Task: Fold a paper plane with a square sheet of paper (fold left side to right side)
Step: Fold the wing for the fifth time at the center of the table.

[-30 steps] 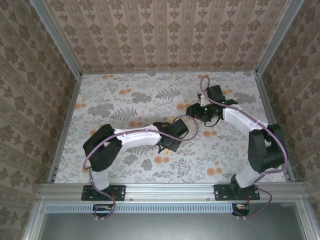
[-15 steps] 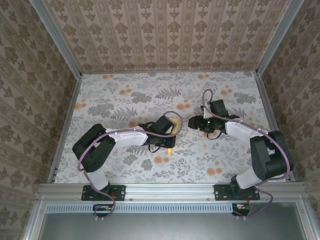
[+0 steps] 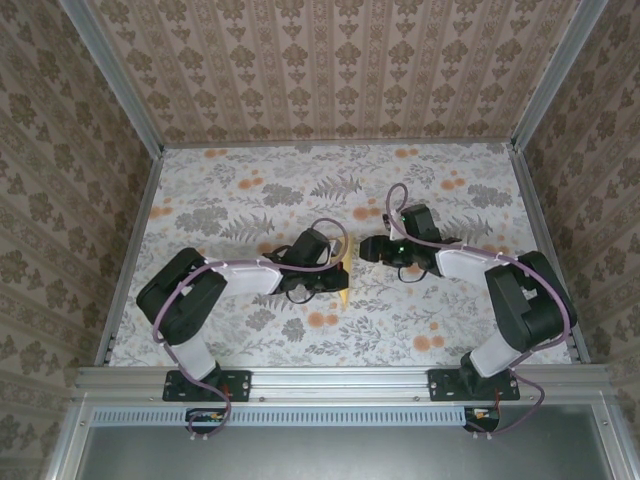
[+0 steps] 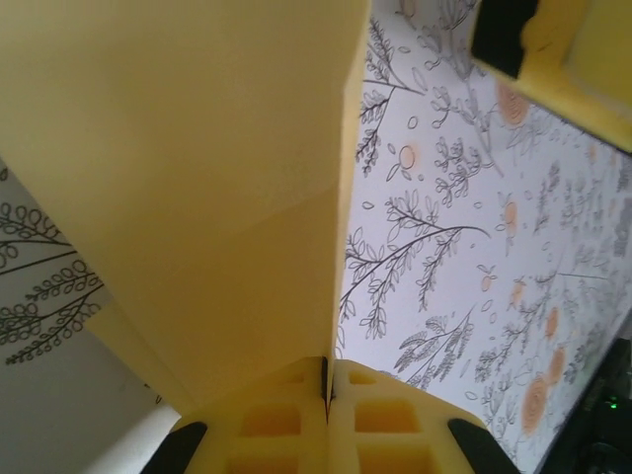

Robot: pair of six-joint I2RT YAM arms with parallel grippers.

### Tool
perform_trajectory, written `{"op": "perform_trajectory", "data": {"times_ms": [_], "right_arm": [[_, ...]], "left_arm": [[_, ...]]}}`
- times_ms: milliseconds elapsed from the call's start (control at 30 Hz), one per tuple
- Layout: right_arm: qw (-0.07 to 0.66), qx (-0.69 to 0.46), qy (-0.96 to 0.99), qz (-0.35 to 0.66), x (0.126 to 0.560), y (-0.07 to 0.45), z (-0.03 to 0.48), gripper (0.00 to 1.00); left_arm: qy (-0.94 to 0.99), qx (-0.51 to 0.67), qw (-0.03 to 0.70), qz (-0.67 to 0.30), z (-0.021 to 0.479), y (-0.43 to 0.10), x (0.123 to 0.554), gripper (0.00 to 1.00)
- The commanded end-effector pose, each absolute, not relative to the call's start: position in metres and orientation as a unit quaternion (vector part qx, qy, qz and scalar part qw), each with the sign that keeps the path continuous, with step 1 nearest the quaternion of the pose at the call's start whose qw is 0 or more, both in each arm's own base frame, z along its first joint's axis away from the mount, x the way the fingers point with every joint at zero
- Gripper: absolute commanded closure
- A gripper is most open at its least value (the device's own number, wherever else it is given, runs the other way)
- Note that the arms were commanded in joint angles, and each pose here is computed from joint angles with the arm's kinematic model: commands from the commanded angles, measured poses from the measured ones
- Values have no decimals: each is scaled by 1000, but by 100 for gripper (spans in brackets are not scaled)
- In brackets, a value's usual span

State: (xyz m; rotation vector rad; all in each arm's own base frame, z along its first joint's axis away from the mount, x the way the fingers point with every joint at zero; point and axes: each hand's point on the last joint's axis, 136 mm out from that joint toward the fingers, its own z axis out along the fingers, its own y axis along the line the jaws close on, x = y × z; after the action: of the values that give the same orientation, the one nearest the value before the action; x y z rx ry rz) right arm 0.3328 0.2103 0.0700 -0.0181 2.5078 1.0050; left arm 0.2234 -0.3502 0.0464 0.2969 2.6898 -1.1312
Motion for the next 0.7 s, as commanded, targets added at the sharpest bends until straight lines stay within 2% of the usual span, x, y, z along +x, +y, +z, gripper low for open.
{"op": "perform_trajectory", "data": {"times_ms": [0, 467, 667], "right_arm": [[217, -14, 901, 376, 334, 223, 69, 41], [201, -23, 904, 376, 336, 247, 57, 40], [195, -18, 909, 367, 339, 249, 51, 43]], "left_arm": [[895, 87, 99, -426, 61, -355, 223, 95], [892, 73, 79, -439, 50, -354, 221, 94], [895, 68, 74, -434, 43, -352, 221, 92]]}}
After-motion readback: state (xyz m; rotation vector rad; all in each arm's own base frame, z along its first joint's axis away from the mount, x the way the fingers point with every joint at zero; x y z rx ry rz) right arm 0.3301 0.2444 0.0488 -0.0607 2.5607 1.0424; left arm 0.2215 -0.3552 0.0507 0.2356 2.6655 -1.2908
